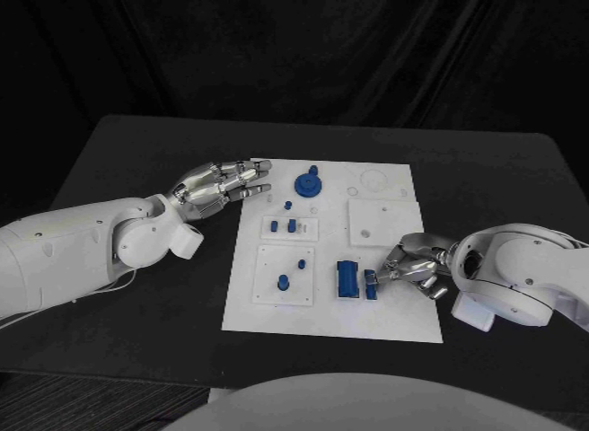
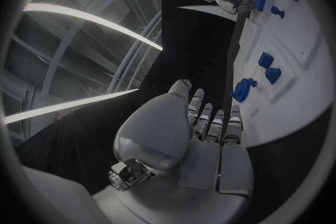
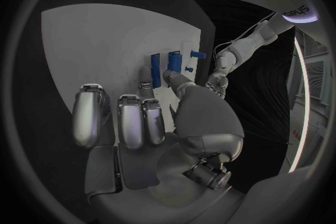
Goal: Assemble the parts on the task board
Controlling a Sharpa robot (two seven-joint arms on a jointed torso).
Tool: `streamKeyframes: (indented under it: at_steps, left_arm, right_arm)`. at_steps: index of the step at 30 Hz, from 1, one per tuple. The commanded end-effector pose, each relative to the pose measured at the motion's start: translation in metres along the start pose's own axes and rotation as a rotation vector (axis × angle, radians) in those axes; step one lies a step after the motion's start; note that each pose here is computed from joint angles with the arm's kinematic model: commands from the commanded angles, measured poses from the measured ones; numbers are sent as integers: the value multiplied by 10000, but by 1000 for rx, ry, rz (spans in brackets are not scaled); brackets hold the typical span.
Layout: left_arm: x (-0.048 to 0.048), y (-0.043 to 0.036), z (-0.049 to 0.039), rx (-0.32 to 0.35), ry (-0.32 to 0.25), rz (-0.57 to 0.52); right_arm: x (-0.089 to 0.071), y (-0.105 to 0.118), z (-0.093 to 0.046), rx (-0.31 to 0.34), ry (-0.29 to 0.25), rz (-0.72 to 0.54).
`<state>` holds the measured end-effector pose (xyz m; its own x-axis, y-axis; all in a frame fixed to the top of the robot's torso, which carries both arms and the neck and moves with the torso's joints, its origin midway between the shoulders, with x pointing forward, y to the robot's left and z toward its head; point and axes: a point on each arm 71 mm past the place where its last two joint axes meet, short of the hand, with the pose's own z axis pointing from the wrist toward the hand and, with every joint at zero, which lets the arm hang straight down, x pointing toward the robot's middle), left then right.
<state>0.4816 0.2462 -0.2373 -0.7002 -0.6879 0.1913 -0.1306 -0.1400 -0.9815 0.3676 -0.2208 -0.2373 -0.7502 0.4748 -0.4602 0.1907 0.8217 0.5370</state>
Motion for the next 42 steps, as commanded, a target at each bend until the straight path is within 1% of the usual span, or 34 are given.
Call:
streamKeyframes:
  at_steps: [1, 11, 13, 16, 18, 20, 27, 29, 30, 32, 35, 38, 40, 42]
  left_arm:
    - [19, 3, 7, 8, 16, -10]
    - [15, 8, 8, 5, 17, -11]
    - [14, 9, 7, 5, 16, -11]
    - [9, 9, 0, 4, 15, -11]
    - [6, 8, -5, 5, 14, -11]
    - [3, 7, -10, 6, 12, -10]
    - [-8, 7, -20, 10, 5, -8]
    - [-9, 7, -16, 20, 0, -4]
    - [-7, 7, -13, 27, -1, 5]
    - [-6, 7, -16, 37, 2, 36]
    - [-1, 3, -29, 62, 7, 92]
    - [1, -4, -44, 101, -8, 130]
    - [-2, -5, -61, 133, -31, 155]
    - [-1, -5, -76, 162, -53, 174]
  right_arm:
    - [19, 5, 0, 10, 7, -10]
    - [20, 2, -1, 11, 8, -23]
    - [16, 0, -4, 9, 4, -23]
    - [-2, -8, -19, 0, -17, -16]
    - [-18, -13, -36, -13, -36, -7]
    - [-47, -19, -63, -36, -67, 10]
    - [-238, 8, -192, -136, -194, 89]
    - [-296, 22, -223, -164, -241, 114]
    - [-325, 27, -234, -179, -263, 124]
    - [-362, 33, -242, -199, -289, 137]
    - [-411, 59, -246, -255, -319, 161]
    - [-451, 125, -251, -382, -356, 182]
    - [-459, 150, -247, -478, -382, 207]
    - [-470, 158, -243, -554, -410, 236]
